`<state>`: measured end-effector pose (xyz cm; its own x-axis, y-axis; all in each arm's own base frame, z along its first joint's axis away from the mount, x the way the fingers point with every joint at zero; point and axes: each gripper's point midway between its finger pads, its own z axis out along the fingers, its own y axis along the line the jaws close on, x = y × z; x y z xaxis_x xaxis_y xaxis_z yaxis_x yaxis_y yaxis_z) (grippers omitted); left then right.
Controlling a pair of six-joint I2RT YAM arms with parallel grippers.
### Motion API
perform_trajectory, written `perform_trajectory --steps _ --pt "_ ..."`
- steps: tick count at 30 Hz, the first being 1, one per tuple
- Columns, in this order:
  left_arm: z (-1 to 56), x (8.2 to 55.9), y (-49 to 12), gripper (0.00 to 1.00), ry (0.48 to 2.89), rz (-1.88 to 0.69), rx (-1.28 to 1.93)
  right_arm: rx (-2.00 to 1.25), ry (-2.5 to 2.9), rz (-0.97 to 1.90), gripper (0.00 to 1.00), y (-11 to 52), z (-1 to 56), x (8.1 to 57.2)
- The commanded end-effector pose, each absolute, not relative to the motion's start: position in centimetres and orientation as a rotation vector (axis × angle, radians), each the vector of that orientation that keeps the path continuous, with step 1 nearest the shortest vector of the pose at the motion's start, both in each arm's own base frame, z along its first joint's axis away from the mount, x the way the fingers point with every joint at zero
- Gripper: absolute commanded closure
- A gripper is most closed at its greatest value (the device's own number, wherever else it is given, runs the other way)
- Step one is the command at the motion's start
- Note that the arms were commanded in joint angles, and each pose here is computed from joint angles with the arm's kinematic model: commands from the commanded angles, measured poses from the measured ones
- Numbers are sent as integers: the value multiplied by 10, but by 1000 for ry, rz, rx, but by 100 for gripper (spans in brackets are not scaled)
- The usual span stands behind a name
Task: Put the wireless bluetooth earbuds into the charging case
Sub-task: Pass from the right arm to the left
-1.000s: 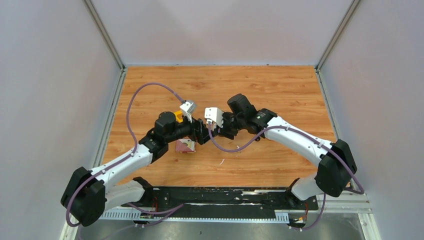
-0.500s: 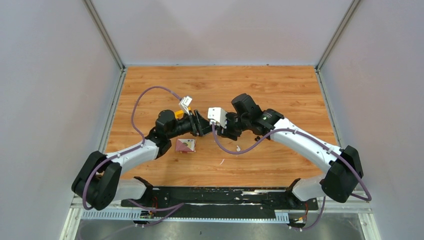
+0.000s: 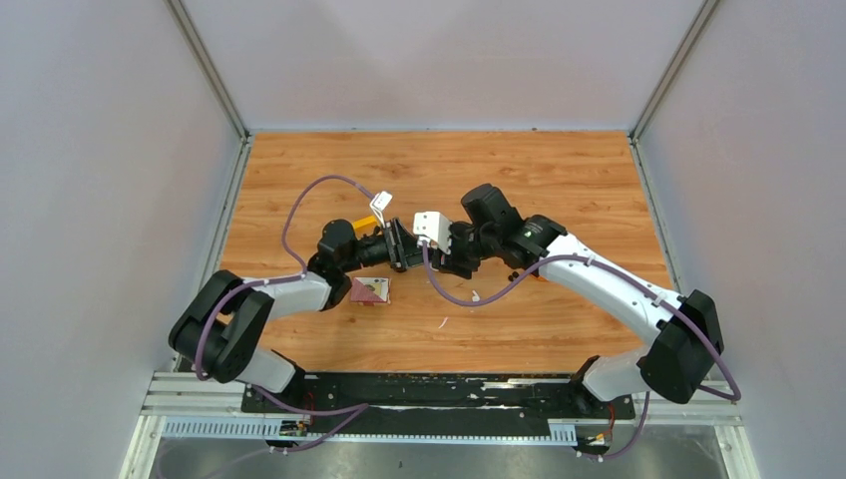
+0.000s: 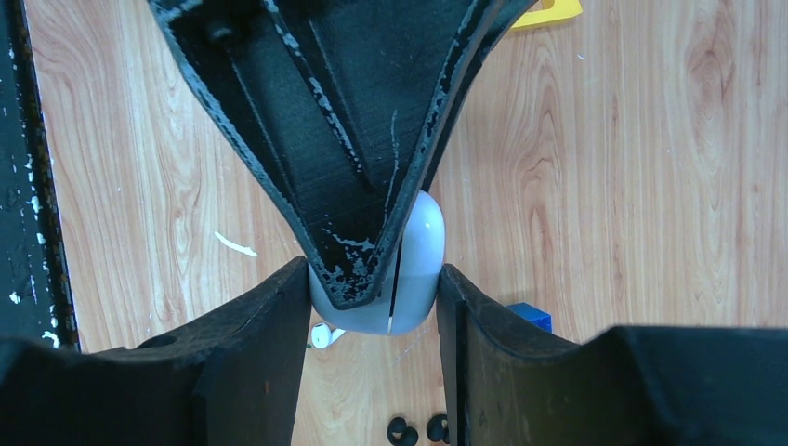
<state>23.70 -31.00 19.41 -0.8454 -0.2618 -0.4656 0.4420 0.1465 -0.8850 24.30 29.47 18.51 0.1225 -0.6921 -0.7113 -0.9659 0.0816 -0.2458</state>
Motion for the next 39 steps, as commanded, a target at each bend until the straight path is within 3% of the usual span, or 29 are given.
perform_trajectory --steps 1,27,30,32,39 --pt "227 231 -315 48 1771 -1894 225 -1635 1578 509 68 309 208 249" --pt "207 222 -310 54 1889 -1794 290 -1660 1576 506 67 305 201 245" --pt "208 222 -311 64 1889 -1791 305 -1672 1574 521 66 305 199 242" --pt "207 222 -311 70 1884 -1778 329 -1690 1567 549 62 306 197 237" --pt "208 213 -307 82 1722 -1744 480 -1689 1605 852 32 308 208 208"
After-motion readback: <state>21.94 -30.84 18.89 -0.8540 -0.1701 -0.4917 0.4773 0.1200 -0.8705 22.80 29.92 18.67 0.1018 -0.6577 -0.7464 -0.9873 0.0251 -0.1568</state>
